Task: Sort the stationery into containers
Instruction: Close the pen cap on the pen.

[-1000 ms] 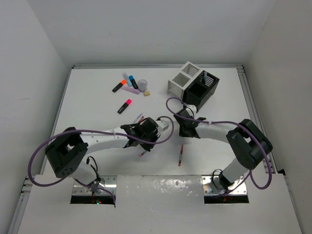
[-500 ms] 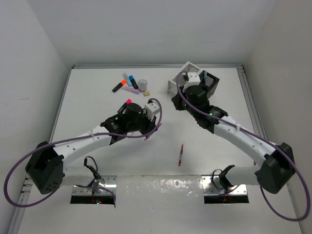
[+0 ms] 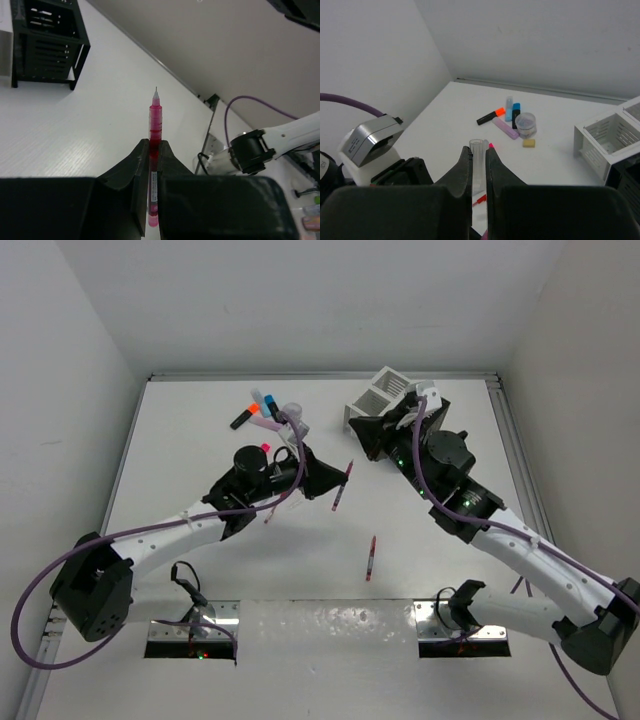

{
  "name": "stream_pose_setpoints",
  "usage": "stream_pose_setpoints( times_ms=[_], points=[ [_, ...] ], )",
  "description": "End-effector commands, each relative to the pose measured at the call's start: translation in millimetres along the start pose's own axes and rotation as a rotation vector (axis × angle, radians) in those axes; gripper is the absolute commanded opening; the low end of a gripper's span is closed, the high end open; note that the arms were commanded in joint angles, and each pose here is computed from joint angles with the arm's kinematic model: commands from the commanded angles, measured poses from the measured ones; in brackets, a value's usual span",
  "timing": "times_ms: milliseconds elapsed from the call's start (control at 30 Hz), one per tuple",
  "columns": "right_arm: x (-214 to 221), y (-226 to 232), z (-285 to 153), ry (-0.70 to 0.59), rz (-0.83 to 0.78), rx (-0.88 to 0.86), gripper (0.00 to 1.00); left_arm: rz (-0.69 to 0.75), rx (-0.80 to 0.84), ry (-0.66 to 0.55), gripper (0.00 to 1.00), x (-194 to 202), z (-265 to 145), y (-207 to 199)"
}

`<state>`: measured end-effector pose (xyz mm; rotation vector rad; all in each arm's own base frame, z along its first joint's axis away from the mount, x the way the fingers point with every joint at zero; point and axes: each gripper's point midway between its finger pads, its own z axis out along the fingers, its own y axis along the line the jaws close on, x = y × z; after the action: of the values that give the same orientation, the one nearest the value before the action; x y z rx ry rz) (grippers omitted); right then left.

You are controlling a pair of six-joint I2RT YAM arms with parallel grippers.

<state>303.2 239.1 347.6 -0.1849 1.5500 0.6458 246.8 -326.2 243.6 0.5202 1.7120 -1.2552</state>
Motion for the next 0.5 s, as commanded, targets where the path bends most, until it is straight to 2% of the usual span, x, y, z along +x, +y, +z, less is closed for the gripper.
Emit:
stream_pose_setpoints(
  times_ms=[0,200,467],
  points=[
    [-14,11,-3,-0.079,0.008,-0.032,0.0,-0.03,0.133,-0.095,0.0,-26,-6,-28],
    [-8,21,-6,-0.085,0.001,-0.043,0.0,-0.039,0.113,-0.129,0.0,-34,-15,-22],
    [-4,16,-6,-0.101,0.009,-0.008,0.0,0.069,0.158,-0.137,0.0,-43,-25,-29]
  ],
)
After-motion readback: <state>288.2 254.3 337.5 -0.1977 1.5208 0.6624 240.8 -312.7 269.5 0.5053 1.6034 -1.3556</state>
